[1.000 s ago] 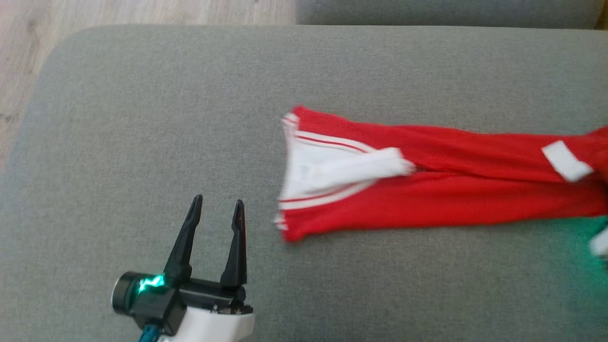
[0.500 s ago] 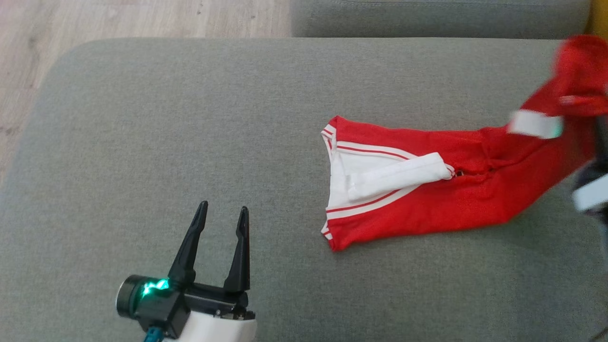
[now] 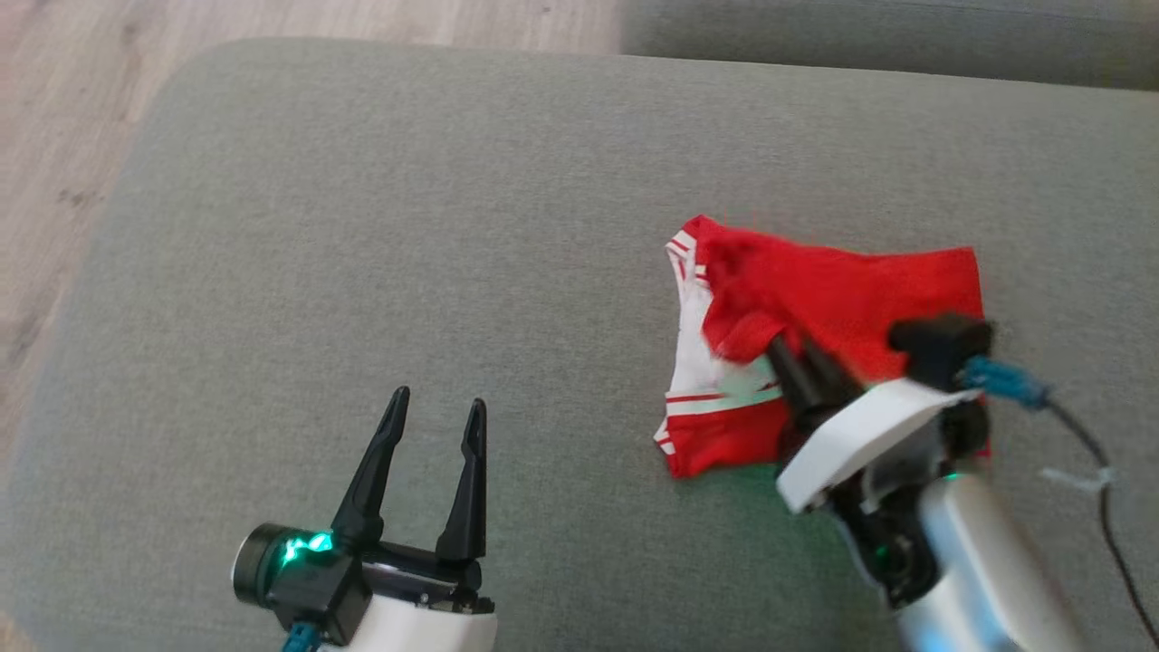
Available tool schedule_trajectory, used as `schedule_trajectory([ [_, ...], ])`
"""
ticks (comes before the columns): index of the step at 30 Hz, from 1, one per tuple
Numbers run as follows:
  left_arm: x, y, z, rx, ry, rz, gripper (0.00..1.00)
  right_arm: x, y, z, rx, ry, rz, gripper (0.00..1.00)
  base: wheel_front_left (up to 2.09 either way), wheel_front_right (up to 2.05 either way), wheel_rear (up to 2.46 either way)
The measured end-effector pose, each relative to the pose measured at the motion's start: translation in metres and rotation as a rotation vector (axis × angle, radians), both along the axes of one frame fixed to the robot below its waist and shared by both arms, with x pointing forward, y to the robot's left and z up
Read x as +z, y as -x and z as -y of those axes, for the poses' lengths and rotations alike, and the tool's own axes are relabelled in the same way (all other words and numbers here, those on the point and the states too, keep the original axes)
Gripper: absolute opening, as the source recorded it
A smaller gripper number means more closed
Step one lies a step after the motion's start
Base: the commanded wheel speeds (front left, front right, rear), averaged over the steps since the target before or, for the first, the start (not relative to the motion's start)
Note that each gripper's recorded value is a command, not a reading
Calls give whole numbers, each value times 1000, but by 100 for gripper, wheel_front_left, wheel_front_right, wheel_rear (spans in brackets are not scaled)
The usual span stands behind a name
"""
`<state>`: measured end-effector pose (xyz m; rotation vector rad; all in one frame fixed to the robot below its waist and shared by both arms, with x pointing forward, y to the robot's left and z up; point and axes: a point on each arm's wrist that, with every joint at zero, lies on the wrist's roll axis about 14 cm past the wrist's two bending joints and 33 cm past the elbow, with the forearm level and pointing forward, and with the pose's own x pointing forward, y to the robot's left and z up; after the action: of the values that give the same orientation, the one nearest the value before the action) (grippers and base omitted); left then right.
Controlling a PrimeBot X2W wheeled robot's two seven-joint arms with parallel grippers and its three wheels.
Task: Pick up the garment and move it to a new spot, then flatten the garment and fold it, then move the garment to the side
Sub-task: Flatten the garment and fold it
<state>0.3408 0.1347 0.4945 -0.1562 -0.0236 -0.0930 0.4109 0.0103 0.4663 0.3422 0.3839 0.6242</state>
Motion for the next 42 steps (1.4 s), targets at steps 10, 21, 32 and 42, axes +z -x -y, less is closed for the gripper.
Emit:
schedule_trajectory([
  [10, 5, 3, -4, 26, 15, 12, 100, 6, 10, -19, -3, -124, 45, 100, 0, 0, 0],
  [21, 15, 9, -18, 99, 6, 47, 100, 31, 6, 92, -254, 49, 309, 100, 0, 0, 0],
  [32, -8, 30, -21, 95, 8, -26, 100, 1, 49, 148, -342, 216, 330, 100, 0, 0, 0],
  [42, -13, 40, -27, 98, -18, -35, 100, -6, 69, 153, -404, 231, 311, 100, 0, 0, 0],
])
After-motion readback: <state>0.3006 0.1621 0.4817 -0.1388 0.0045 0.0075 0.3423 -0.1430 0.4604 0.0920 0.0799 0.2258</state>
